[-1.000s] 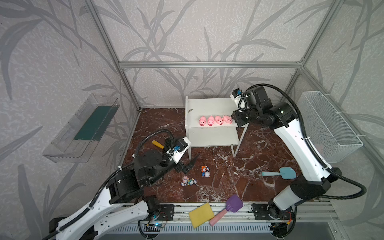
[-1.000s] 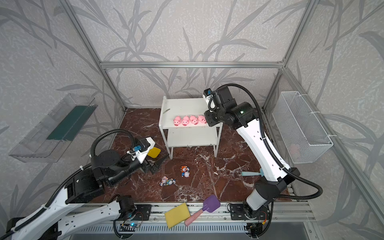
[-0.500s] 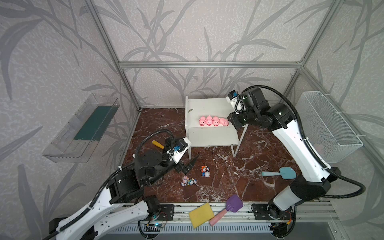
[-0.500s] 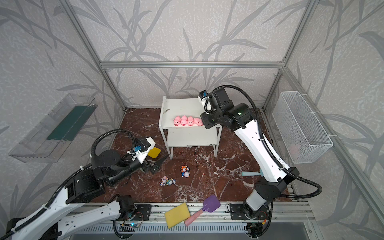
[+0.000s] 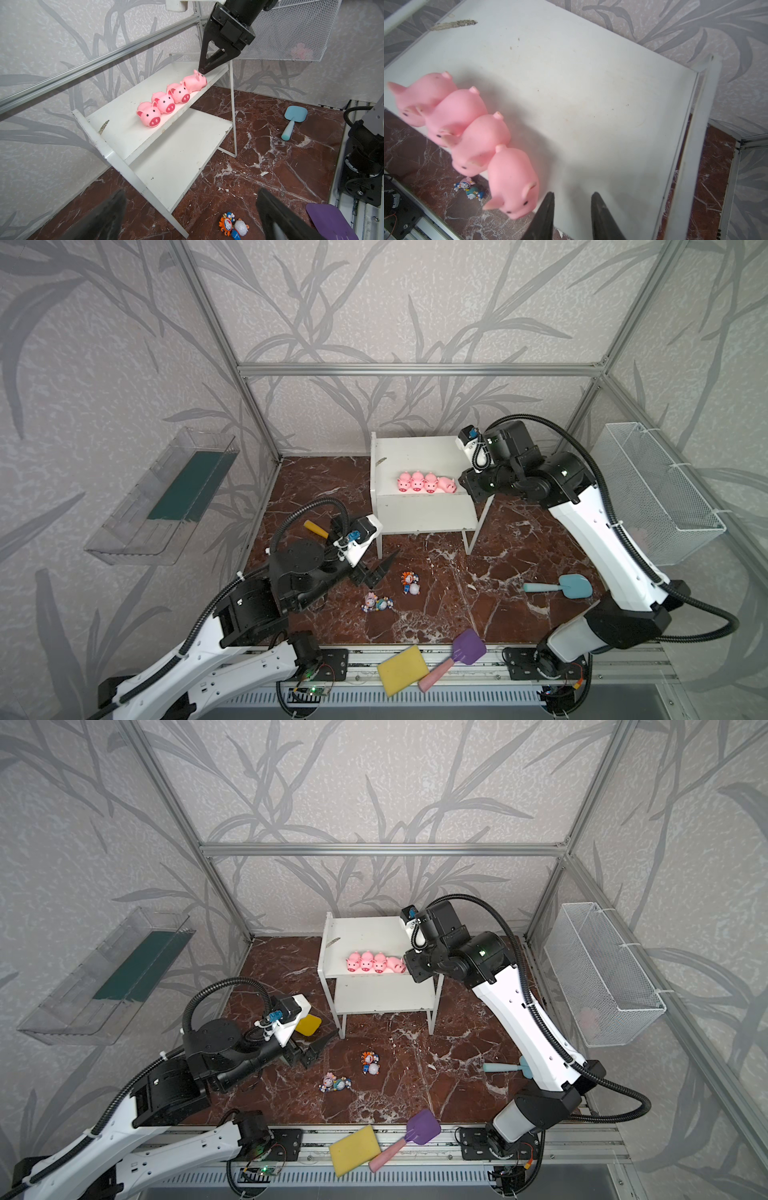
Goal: Place and organize the plastic toys onto the shelf
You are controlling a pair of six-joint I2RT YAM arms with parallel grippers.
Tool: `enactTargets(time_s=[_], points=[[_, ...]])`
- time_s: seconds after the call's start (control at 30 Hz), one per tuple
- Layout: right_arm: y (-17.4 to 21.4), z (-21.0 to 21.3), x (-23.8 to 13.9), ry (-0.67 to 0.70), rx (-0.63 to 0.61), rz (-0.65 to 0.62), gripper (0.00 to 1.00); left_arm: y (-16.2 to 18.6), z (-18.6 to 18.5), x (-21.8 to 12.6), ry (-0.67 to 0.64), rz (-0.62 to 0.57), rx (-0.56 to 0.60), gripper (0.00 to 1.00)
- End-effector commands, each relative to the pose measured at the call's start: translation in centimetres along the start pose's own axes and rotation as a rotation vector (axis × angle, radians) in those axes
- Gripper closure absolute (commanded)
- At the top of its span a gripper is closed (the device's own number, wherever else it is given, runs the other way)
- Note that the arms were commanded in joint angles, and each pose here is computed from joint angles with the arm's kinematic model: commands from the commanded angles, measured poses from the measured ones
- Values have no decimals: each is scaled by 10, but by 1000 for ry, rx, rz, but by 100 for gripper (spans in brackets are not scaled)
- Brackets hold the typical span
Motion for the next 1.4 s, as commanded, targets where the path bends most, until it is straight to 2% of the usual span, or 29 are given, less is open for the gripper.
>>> enactTargets(time_s=[0.0, 0.27, 0.53, 0.7, 0.93, 1.37], points=[[4, 5, -26, -57, -48, -72, 68, -1, 0, 2, 4, -13, -10, 1], [8, 26, -28, -138, -118, -87, 67, -2, 0, 4, 15, -12, -22, 1], [5, 30, -21, -172, -138, -91, 50, -2, 1, 3, 14, -14, -27, 1], [3, 29, -10, -190, -133, -79, 44, -1, 2, 2, 13, -12, -27, 1], [-2, 22, -1, -228, -112, -84, 44, -1, 3, 2, 5, -14, -26, 1], [-2, 15, 16, -291, -93, -64, 51, 0, 4, 3, 4, -9, -32, 1]])
Point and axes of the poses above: each gripper's point midway between its finger pads, its own x axis out along the fingers, its own z axis along the line the jaws close on, y = z × x, the point moved 10 cm from there along -x, back along the fingers, and after that the axes turned 3 degrees about x, right-handed, at the moved point
